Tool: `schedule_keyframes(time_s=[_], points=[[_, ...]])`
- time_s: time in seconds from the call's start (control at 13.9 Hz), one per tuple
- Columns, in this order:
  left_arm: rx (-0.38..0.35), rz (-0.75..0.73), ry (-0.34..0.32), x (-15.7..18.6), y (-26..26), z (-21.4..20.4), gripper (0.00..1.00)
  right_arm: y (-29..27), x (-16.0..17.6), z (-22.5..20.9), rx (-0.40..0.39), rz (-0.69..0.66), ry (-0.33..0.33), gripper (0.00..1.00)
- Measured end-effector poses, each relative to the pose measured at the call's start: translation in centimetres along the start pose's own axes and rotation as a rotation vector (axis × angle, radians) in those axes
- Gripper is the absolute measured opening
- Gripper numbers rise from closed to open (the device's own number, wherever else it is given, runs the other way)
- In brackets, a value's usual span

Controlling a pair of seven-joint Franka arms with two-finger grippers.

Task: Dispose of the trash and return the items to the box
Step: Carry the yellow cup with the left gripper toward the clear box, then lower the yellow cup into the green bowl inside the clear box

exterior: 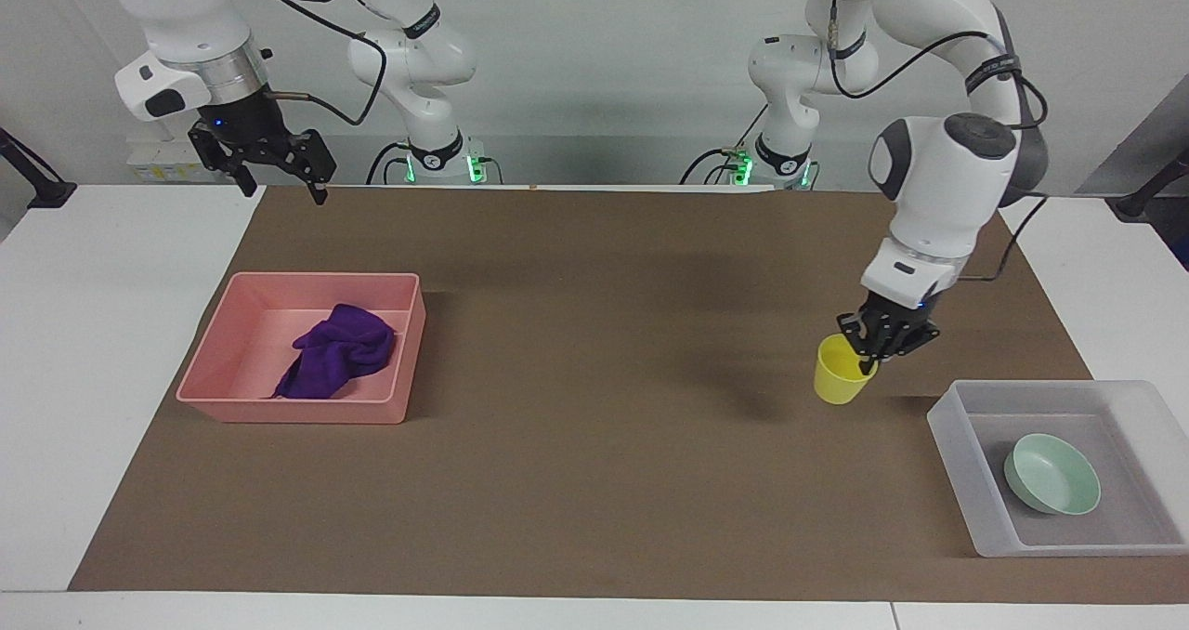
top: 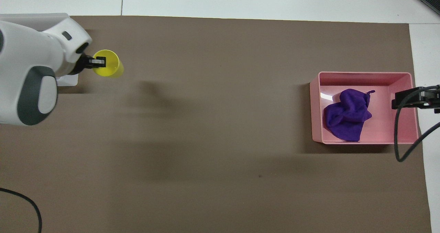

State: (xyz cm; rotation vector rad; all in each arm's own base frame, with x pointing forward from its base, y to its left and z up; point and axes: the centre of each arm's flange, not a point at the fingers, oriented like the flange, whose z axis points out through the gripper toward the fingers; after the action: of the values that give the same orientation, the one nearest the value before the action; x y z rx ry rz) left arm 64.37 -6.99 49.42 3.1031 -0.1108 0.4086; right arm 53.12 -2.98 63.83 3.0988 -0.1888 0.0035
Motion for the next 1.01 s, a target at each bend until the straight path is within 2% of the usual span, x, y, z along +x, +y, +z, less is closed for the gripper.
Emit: schedule_keyframes(time_s=[0.22,0.51,0.79,1.01], points=[[0.028,-0.011,0.012,2.3,-7.8,-1.3,0.04,0.0,0.0,0.0,0.0,0.0,0.0,1.0],[0.037,-0.027,0.037,2.5,-18.2,-1.5,0.04,0.0,0.0,0.0,0.0,0.0,0.0,1.0],[0.06,-0.058,0.061,3.1,-24.6,-1.0,0.04,0.0,0.0,0.0,0.0,0.0,-0.001,1.0],[0.04,-0.086,0.063,4.0,-28.2,2.1,0.04,0.0,0.0,0.0,0.0,0.0,-0.001,1.0]])
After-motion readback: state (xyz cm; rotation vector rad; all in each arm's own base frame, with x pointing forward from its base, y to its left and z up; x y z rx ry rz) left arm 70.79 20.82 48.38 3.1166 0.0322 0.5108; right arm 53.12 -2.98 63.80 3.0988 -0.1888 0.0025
